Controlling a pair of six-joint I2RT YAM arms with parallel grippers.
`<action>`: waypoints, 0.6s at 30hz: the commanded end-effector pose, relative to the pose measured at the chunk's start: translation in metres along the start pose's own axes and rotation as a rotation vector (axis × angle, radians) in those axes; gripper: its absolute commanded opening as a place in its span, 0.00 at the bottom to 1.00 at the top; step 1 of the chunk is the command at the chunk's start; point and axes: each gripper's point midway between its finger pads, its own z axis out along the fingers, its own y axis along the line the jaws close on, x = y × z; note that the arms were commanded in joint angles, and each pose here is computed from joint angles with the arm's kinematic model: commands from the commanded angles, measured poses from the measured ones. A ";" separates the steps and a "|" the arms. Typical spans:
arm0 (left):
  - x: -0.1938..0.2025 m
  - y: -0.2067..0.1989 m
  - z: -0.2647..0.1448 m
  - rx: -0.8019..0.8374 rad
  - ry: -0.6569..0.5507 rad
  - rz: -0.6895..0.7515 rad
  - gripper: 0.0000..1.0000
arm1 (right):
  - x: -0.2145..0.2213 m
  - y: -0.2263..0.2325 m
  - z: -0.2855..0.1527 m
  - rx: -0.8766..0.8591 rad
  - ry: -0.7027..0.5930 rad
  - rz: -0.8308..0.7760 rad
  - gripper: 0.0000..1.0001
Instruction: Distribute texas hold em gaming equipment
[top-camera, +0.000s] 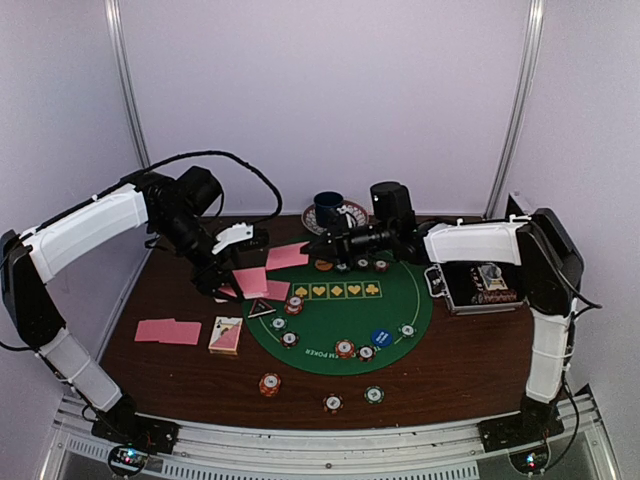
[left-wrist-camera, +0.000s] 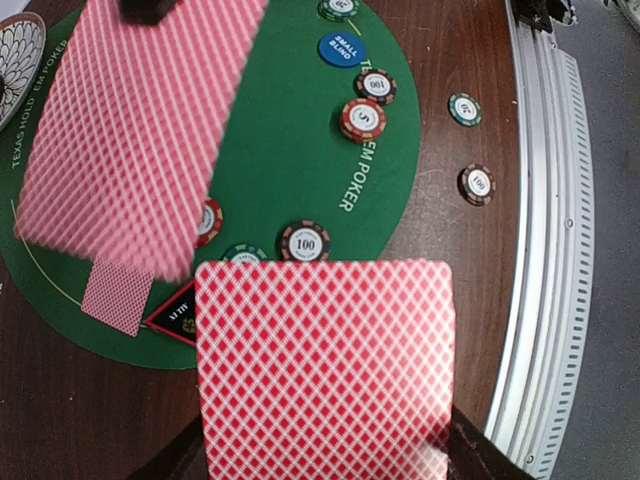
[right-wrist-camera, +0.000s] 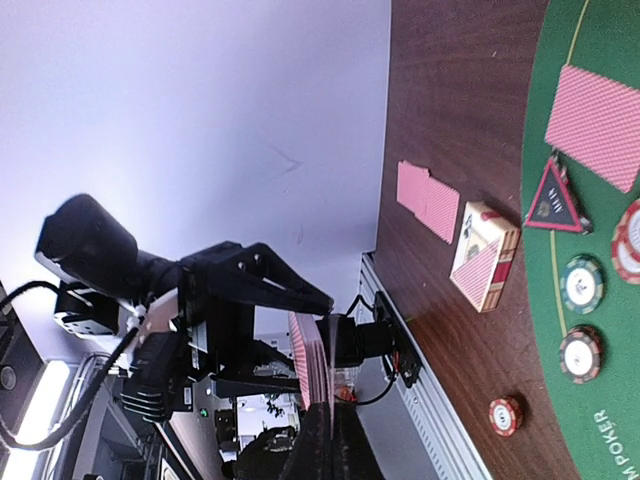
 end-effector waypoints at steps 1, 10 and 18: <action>-0.001 -0.003 -0.007 -0.006 -0.022 0.016 0.00 | -0.029 0.007 -0.034 0.019 -0.078 -0.059 0.00; -0.002 -0.005 -0.008 -0.003 -0.029 0.017 0.00 | -0.105 -0.078 -0.080 0.251 -0.179 -0.046 0.00; -0.001 -0.007 -0.010 -0.001 -0.027 0.017 0.00 | -0.149 -0.136 -0.092 0.452 -0.210 -0.062 0.00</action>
